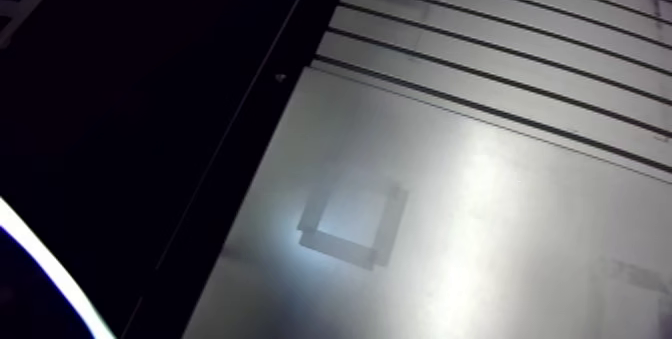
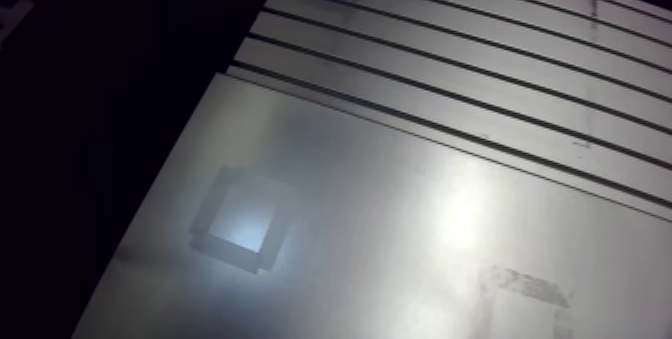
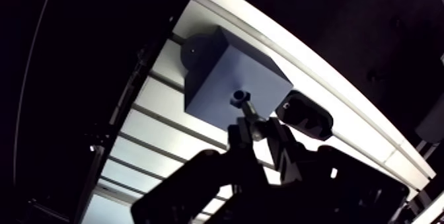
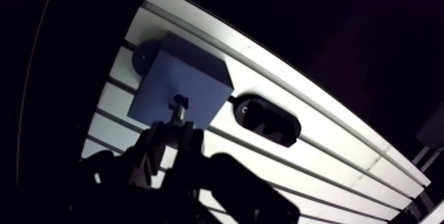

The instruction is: Pick up the M10 bolt and insert it into the hex recess until seated.

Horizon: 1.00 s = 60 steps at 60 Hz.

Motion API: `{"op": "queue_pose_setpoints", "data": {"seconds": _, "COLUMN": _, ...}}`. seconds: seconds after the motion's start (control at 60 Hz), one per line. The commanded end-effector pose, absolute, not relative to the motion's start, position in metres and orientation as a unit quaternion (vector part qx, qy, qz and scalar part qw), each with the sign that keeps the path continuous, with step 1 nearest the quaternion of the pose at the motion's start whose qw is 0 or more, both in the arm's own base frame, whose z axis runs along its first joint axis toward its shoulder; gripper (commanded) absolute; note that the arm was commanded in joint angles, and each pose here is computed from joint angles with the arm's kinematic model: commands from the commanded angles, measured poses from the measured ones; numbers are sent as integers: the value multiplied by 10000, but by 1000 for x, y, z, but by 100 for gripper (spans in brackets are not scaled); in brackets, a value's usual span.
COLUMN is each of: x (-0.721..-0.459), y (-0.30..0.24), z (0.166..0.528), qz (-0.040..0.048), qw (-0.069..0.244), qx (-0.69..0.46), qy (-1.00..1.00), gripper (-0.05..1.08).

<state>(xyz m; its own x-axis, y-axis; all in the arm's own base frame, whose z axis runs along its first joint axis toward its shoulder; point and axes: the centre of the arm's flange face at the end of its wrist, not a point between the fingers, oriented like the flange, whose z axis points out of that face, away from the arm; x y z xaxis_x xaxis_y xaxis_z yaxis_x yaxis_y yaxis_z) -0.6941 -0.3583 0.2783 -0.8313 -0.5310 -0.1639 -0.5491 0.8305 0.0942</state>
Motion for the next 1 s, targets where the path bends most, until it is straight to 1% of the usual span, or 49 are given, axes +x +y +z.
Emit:
{"op": "queue_pose_setpoints", "data": {"seconds": 0.017, "x": -694, "y": -358, "z": 276, "qz": 688, "qw": 675, "qx": -2828, "qy": 9543, "gripper": 104}}
{"op": "queue_pose_setpoints", "data": {"seconds": 0.167, "x": -693, "y": -359, "z": 276, "qz": 695, "qw": 673, "qx": -2836, "qy": 9540, "gripper": 104}}
{"op": "queue_pose_setpoints", "data": {"seconds": 1.0, "x": -692, "y": -359, "z": 271, "qz": 675, "qw": 712, "qx": -2830, "qy": 9541, "gripper": 104}}
